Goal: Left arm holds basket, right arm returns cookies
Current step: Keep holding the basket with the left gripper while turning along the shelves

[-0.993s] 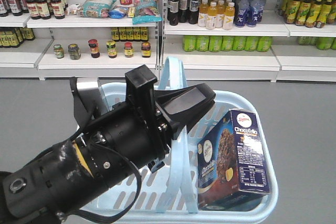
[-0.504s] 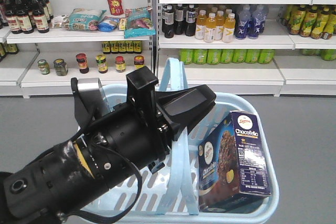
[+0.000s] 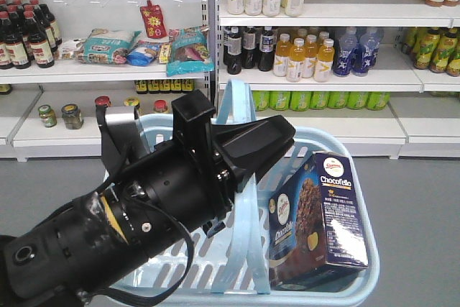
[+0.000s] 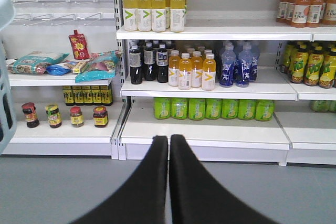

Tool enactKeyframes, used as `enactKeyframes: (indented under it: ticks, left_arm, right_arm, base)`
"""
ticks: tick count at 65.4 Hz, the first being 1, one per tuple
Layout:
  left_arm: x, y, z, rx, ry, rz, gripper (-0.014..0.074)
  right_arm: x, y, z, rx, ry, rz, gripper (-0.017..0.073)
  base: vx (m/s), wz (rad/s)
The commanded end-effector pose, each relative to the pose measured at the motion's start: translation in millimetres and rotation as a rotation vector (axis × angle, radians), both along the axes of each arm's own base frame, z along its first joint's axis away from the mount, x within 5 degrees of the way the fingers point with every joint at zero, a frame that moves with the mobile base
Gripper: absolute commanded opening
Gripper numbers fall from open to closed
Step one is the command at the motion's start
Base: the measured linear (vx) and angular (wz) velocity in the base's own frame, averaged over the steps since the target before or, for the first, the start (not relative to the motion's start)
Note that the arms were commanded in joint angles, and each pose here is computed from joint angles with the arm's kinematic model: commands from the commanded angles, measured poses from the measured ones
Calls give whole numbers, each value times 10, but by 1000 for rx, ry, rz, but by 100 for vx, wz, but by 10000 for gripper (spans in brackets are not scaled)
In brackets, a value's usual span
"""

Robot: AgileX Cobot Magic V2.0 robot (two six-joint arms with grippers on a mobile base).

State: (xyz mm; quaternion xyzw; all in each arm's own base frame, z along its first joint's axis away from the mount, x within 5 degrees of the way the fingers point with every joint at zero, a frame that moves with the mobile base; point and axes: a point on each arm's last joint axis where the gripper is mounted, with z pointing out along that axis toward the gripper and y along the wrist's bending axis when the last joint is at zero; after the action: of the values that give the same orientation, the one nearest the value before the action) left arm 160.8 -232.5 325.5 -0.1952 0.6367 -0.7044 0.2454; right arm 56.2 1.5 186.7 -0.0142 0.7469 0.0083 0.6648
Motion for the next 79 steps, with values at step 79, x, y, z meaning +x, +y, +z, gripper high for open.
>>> enactKeyframes:
  ticks: [79]
  left_arm:
    - [-54, 63, 319, -150, -118, 1, -6]
  right_arm:
    - [-3, 2, 75, -6, -87, 3, -8]
  base:
    - [36, -17]
